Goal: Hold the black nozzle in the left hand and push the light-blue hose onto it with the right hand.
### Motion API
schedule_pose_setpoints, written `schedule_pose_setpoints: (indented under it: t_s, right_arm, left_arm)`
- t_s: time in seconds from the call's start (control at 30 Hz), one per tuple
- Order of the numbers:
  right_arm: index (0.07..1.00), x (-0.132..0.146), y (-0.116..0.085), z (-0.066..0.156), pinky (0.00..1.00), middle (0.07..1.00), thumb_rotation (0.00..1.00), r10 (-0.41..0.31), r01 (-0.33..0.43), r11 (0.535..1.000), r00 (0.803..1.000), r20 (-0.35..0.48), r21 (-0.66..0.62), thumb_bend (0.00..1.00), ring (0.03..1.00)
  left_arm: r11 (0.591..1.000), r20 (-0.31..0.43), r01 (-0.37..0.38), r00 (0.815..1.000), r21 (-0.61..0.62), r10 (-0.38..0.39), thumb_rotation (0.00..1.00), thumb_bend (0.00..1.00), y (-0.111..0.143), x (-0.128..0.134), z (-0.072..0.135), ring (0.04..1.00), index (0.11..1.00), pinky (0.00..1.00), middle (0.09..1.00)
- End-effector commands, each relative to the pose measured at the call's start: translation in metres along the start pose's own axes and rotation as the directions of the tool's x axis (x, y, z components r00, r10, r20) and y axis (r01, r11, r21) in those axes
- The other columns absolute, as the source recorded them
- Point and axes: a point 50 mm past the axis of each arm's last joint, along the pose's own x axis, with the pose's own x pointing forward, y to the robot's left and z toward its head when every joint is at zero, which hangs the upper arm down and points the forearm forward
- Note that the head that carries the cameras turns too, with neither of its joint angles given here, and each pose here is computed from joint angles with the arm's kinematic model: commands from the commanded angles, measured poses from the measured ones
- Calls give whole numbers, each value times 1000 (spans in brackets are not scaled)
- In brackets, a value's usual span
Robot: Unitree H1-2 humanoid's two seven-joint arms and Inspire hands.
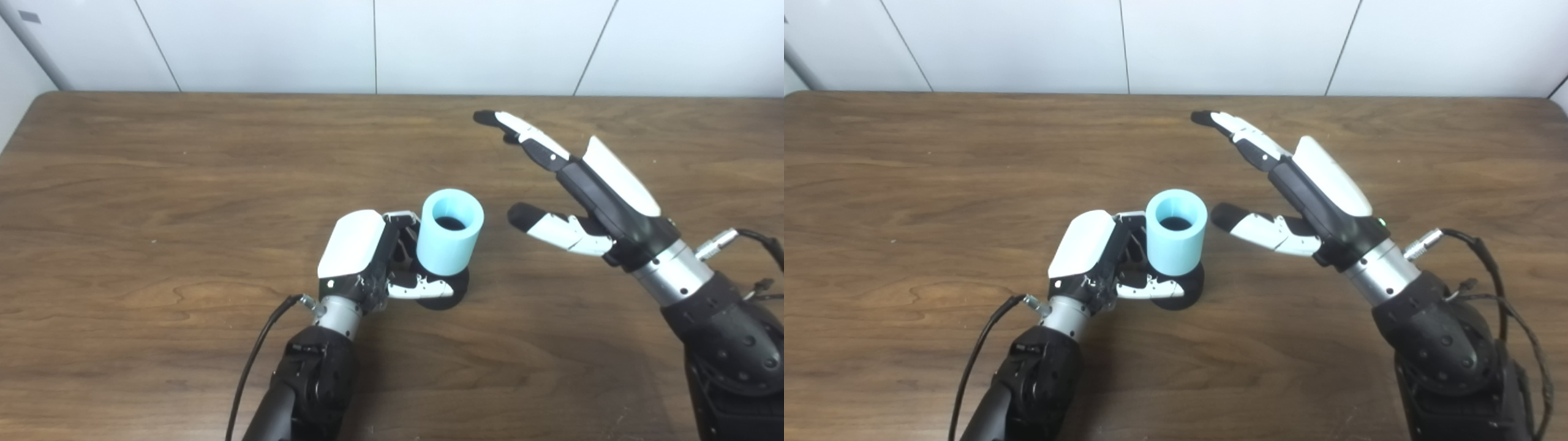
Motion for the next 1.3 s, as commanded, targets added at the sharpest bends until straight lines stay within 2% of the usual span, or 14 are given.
schedule_pose_setpoints:
  t_s: [0.0,0.13,0.2,0.23,0.27,0.3,0.33,0.43,0.53,0.63,0.8,0.93,1.1,1.27]
  right_arm:
    - [918,-1,-2,0,794,939,1000,-48,48,998,999,0,45,548,890]
    - [923,-6,7,-11,777,937,1000,-58,60,997,998,-35,57,516,884]
    - [925,-9,10,-14,828,933,1000,-55,57,998,997,-56,36,497,884]
    - [924,-11,12,-15,853,933,1000,-54,56,998,997,-59,36,498,884]
    - [920,-11,14,-15,851,933,1000,-55,57,998,997,-58,41,504,881]
    - [915,-12,16,-15,844,932,1000,-55,57,998,997,-55,42,510,881]
    - [914,-12,18,-16,844,931,1000,-54,56,998,997,-50,42,514,885]
    - [917,-13,21,-19,854,933,1000,-43,45,998,998,-47,37,506,916]
    - [920,-14,25,-21,859,939,1000,-35,37,999,998,-51,39,499,924]
    - [924,-13,27,-22,869,944,1000,-27,29,999,998,-48,36,506,929]
    - [926,-14,30,-26,877,947,1000,-27,29,999,998,-54,43,494,931]
    - [927,-16,33,-28,865,947,1000,-22,25,999,998,-62,47,477,924]
    - [923,-19,35,-30,862,939,1000,-16,18,999,998,-61,31,451,918]
    - [927,-19,35,-31,859,936,1000,-25,27,999,998,-63,36,424,919]
  left_arm:
    - [1000,2,-14,1000,2,14,0,501,1,1,-2,415,522,366,435]
    - [1000,9,-15,1000,-16,16,0,502,4,-3,-6,418,531,398,461]
    - [1000,22,-4,1000,0,4,0,518,7,-4,-8,530,519,477,470]
    - [1000,30,1,1000,12,-1,33,519,9,-4,-8,575,509,517,562]
    - [1000,37,1,999,28,-2,93,646,11,-4,-9,621,607,561,635]
    - [999,43,-3,999,47,0,150,731,13,-4,-9,654,678,591,690]
    - [998,52,-10,999,66,6,191,767,15,-3,-10,676,712,611,720]
    - [994,63,-25,998,109,18,292,844,20,1,-9,765,800,730,799]
    - [988,80,-18,997,152,6,378,895,27,7,-8,858,874,895,865]
    - [985,93,5,995,175,-22,420,911,34,10,-9,911,918,963,911]
    - [979,102,17,994,201,-38,465,974,45,14,-10,983,973,999,978]
    - [977,88,10,996,211,-29,475,1000,50,15,-10,1000,999,1000,999]
    - [979,67,-14,998,202,1,485,1000,58,14,-15,1000,1000,1000,1000]
    - [984,61,-74,996,161,64,533,1000,78,11,-23,1000,1000,1000,1000]
